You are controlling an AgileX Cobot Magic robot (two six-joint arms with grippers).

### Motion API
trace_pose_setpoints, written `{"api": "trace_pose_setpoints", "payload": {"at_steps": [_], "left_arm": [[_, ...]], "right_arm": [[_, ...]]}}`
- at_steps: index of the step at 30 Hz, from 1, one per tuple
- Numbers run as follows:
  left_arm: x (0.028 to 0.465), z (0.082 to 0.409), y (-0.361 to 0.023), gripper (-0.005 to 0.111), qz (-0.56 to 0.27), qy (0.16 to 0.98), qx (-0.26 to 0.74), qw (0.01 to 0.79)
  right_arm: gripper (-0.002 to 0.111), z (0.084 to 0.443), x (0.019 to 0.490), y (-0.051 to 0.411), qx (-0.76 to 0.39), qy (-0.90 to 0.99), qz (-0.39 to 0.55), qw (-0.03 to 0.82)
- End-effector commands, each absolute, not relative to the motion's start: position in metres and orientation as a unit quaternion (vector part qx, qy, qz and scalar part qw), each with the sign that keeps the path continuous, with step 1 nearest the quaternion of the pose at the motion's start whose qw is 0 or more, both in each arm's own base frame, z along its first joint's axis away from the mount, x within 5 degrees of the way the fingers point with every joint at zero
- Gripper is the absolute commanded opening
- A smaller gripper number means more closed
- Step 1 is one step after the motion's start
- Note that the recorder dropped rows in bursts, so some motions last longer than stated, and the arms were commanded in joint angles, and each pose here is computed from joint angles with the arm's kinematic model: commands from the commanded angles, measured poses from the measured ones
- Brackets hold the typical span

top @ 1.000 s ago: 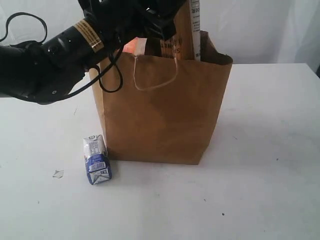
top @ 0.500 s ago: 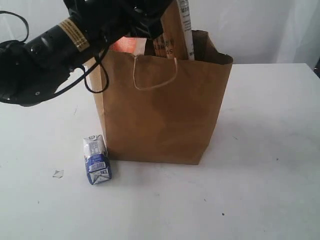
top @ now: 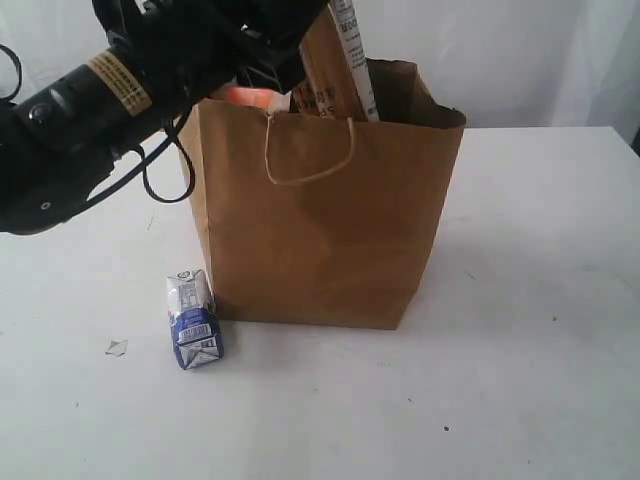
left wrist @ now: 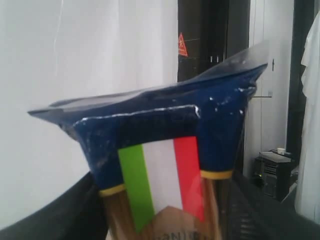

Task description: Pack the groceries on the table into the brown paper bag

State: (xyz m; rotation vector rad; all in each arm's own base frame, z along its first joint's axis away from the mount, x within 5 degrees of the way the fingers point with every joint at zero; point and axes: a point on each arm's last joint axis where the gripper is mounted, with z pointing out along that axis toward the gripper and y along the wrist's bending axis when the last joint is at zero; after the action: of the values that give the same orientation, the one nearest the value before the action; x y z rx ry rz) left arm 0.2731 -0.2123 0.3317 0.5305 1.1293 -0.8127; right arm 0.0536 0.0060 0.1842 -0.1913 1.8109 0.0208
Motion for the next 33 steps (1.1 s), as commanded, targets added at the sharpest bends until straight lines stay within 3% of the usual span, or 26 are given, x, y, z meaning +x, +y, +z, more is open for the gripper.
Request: {"api": "trace_pose_setpoints", "payload": {"at_steps": [1, 33], "left_arm": [[0.268, 0.344, -0.205, 0.059, -0.355, 0.503, 0.235, 0.752], [0.259, 0.312, -0.178, 0.059, -0.308, 0.581, 0.186, 0.73]], "right_arm": [[0.0, 0.183, 0.053, 0.006, -0.081, 0.785, 0.007, 0.615], [0.0, 0.183, 0.053, 0.006, -0.081, 0.785, 0.007, 0.615]]}}
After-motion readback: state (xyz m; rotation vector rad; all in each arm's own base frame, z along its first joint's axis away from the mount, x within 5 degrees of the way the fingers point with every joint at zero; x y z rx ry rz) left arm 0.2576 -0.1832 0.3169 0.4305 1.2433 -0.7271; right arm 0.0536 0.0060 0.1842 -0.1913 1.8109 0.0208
